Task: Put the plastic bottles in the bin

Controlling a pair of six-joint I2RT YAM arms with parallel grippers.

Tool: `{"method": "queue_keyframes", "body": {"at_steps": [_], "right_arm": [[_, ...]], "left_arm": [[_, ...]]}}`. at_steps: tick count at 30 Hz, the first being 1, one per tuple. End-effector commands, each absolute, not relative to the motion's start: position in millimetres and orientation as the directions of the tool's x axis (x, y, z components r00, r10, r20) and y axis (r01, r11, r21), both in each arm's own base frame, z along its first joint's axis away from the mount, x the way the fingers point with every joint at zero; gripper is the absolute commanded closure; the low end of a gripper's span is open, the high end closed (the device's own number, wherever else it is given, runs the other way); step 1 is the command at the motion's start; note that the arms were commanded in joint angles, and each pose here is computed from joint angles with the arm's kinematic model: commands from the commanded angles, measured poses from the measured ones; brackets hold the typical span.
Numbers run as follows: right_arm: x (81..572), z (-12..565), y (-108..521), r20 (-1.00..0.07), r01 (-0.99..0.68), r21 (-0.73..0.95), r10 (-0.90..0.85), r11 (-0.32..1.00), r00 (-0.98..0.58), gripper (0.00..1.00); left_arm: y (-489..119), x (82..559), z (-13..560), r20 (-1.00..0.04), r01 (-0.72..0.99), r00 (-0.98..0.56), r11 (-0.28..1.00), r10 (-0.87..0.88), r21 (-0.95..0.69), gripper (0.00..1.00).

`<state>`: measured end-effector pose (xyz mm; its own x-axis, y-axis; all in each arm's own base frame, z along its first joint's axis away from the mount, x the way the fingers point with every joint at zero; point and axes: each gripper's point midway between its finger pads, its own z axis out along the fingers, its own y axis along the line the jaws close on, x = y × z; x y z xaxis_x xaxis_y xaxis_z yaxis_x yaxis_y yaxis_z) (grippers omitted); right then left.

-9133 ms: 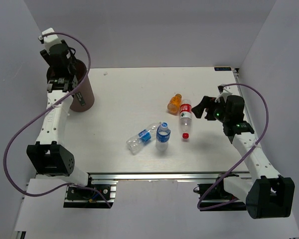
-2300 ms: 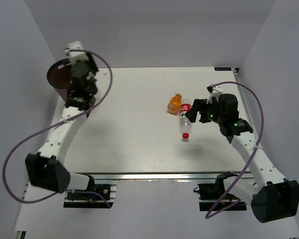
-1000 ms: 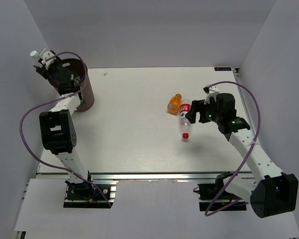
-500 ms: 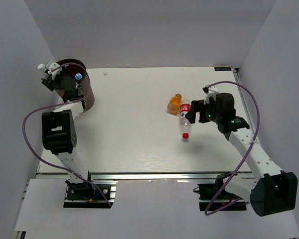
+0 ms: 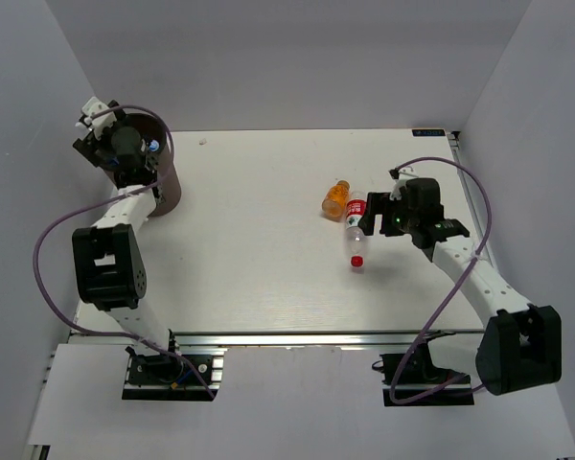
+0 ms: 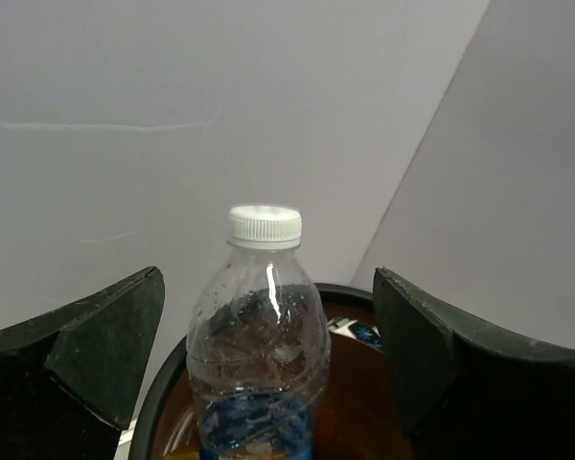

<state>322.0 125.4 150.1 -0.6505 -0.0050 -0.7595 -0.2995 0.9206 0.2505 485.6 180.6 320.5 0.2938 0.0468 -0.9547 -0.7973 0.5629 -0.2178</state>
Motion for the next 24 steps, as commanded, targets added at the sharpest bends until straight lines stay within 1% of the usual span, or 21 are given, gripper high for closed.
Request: {"method": "queue_keyframes", "body": {"at_steps": [1, 3, 6, 7, 8, 10, 12, 13, 14, 16, 17, 18, 20, 21, 23, 24], "right_arm": [[342.3, 153.2, 119.4, -0.770, -0.204, 0.237, 0.055, 0.950, -0.635, 0.11], [346.7, 139.0, 117.4, -0.754, -0.157, 0.191, 0.043, 0.969, -0.655, 0.11], [350.0, 123.2, 123.1, -0.740, -0.136, 0.132, 0.006, 0.982, -0.672, 0.11], [351.4, 120.7, 125.7, -0.738, -0.123, 0.129, 0.013, 0.984, -0.674, 0.11], [352.7, 117.9, 132.8, -0.742, -0.130, 0.126, 0.007, 0.984, -0.671, 0.11], [354.2, 104.3, 137.7, -0.728, -0.118, 0.125, 0.010, 0.985, -0.686, 0.11], [353.6, 86.7, 143.2, -0.710, -0.094, 0.142, 0.035, 0.985, -0.704, 0.11], [353.6, 80.7, 142.0, -0.704, -0.073, 0.136, 0.045, 0.988, -0.709, 0.11], [351.7, 68.3, 140.6, -0.684, -0.047, 0.130, 0.055, 0.990, -0.727, 0.11], [351.6, 58.8, 135.7, -0.673, -0.014, 0.102, 0.059, 0.995, -0.738, 0.11], [349.4, 48.6, 134.3, -0.656, 0.004, 0.095, 0.065, 0.995, -0.752, 0.11], [351.6, 46.2, 134.5, -0.659, 0.009, 0.095, 0.069, 0.995, -0.749, 0.12], [351.0, 35.4, 133.1, -0.652, 0.021, 0.087, 0.072, 0.996, -0.755, 0.15], [352.7, 33.4, 131.4, -0.657, 0.032, 0.081, 0.078, 0.996, -0.750, 0.15], [356.1, 31.1, 130.7, -0.667, 0.036, 0.079, 0.079, 0.996, -0.741, 0.17], [355.4, 29.5, 130.4, -0.667, 0.029, 0.072, 0.070, 0.997, -0.742, 0.19]], "left_arm": [[170.7, 468.1, 383.3, -0.921, -0.741, 0.390, 0.594, 0.000, -0.314, 0.02], [168.8, 464.5, 396.2, -0.917, -0.728, 0.399, 0.608, -0.002, -0.318, 0.02], [168.6, 455.0, 419.3, -0.911, -0.727, 0.413, 0.600, -0.005, -0.334, 0.02], [169.2, 453.6, 419.8, -0.920, -0.736, 0.392, 0.597, -0.009, -0.320, 0.02], [169.6, 447.5, 434.9, -0.906, -0.728, 0.424, 0.588, -0.016, -0.351, 0.02], [170.2, 440.5, 437.9, -0.905, -0.734, 0.423, 0.573, -0.033, -0.364, 0.02], [167.8, 426.6, 450.9, -0.880, -0.707, 0.470, 0.568, -0.068, -0.421, 0.02], [165.1, 423.7, 447.3, -0.890, -0.707, 0.446, 0.575, -0.090, -0.412, 0.02], [157.5, 425.0, 450.9, -0.876, -0.663, 0.463, 0.605, -0.131, -0.441, 0.02], [147.1, 414.3, 453.6, -0.879, -0.628, 0.438, 0.635, -0.189, -0.450, 0.02], [139.7, 414.4, 453.8, -0.860, -0.587, 0.447, 0.645, -0.246, -0.489, 0.02], [124.5, 413.1, 448.3, -0.875, -0.542, 0.380, 0.695, -0.299, -0.473, 0.02], [99.9, 415.9, 442.4, -0.864, -0.441, 0.321, 0.746, -0.388, -0.499, 0.02], [73.1, 417.2, 432.2, -0.869, -0.334, 0.229, 0.802, -0.439, -0.494, 0.02], [45.0, 417.0, 422.4, -0.849, -0.222, 0.153, 0.819, -0.507, -0.529, 0.02], [27.2, 417.2, 409.3, -0.841, -0.157, 0.082, 0.826, -0.535, -0.541, 0.02]]}}
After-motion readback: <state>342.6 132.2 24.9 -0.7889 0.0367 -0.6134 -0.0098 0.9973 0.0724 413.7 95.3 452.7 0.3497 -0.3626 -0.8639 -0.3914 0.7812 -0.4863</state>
